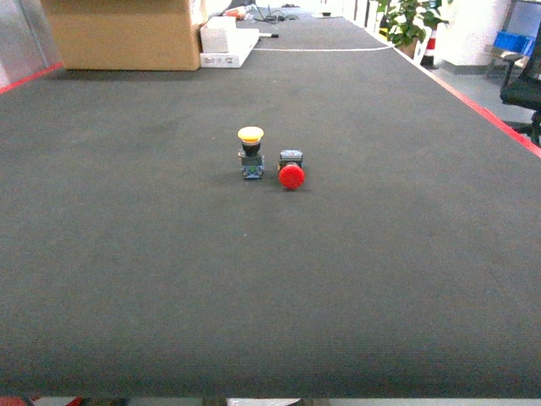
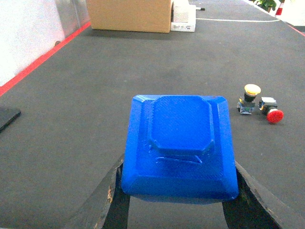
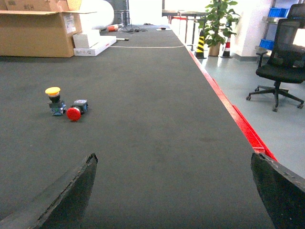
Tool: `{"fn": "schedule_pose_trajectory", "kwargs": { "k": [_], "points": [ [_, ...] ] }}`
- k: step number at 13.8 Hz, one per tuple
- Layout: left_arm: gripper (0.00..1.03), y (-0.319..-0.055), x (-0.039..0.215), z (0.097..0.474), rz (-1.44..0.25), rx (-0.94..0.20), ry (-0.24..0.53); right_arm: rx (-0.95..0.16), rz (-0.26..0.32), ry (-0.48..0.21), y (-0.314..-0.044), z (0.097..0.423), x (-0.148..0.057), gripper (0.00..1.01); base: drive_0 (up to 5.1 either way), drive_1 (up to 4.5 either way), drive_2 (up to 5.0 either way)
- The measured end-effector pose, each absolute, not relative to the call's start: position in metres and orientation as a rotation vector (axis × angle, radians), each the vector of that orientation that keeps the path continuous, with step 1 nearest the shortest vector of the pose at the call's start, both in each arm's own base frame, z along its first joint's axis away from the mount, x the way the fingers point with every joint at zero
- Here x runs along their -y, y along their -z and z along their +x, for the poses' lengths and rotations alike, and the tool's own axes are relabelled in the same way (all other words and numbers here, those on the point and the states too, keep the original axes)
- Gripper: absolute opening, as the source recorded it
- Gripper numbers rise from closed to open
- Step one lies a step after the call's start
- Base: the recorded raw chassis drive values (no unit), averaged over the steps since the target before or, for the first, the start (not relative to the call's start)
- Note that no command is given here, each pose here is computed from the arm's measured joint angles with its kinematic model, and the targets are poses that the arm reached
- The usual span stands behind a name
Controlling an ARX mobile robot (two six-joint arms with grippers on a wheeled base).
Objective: Pick blue part to blue bin on bottom shelf
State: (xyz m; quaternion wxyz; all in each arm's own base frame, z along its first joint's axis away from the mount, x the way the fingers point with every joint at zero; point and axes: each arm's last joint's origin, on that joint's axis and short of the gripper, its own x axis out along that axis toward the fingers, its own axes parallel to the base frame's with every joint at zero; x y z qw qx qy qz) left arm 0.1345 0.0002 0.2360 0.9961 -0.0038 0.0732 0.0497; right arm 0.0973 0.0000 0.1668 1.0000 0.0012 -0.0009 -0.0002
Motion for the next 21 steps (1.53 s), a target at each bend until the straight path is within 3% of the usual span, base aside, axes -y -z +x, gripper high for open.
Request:
{"fn": "schedule_pose_trajectory", "kwargs": {
  "k": [6,21],
  "points": [
    [0.45,-0.2355,-0.0003,0.1343,-0.007,-0.148,-0.103,0.002,0.002,0.000,-0.1668,0.0973,0.0000,0.98,0.0,0.00,0.0],
    [0.45,-0.2357,-0.0001,0.1342,-0.007,-0.146,-0.102,0.002,0.002,0.000,-0.1668,0.0973,0.0000,0.98,-1.6,-1.55,-1.6]
  ]
}}
